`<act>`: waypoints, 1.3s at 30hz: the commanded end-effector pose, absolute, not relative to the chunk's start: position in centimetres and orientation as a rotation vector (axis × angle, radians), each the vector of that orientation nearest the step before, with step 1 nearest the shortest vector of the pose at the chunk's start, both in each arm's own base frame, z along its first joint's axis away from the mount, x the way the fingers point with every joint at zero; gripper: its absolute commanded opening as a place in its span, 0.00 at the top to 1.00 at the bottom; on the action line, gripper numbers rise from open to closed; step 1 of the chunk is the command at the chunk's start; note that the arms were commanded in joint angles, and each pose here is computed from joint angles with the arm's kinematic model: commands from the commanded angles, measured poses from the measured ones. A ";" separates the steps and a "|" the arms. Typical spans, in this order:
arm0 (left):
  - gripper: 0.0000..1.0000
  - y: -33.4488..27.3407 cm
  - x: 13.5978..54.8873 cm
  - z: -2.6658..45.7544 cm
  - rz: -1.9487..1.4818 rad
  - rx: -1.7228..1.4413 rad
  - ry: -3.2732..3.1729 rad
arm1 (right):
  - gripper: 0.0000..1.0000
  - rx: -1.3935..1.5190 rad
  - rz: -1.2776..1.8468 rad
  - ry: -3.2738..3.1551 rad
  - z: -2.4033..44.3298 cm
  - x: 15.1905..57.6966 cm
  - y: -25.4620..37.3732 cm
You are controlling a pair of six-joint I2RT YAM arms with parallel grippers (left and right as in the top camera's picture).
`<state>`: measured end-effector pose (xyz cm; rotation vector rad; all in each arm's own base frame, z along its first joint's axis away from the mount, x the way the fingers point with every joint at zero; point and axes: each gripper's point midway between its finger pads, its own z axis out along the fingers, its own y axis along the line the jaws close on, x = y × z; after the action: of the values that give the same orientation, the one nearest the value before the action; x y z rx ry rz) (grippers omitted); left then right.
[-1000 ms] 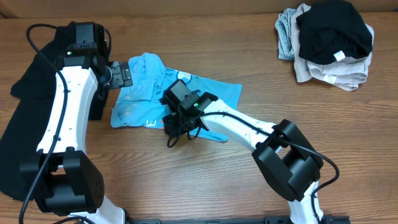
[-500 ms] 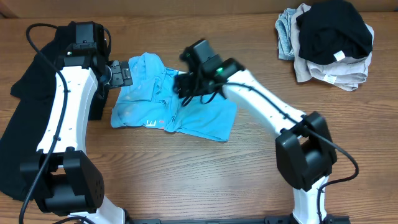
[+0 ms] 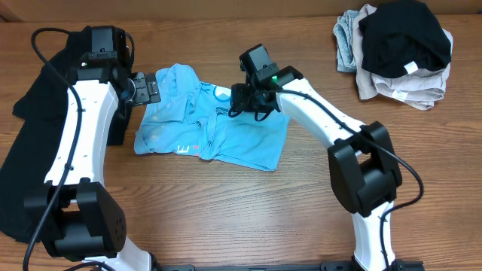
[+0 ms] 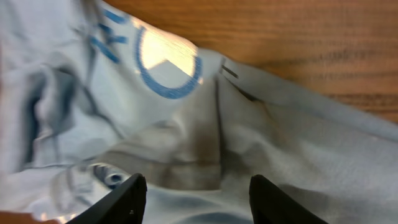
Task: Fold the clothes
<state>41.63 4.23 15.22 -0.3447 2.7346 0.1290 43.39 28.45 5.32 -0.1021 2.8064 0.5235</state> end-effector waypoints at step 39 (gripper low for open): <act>0.00 4.6 42.4 16.8 0.138 -0.321 2.680 | 0.00 -0.241 0.857 2.505 11.7 45.5 36.6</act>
<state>42.10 4.25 15.41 -0.3439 2.7141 0.1262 43.95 38.67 8.42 -0.2983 2.5331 0.8610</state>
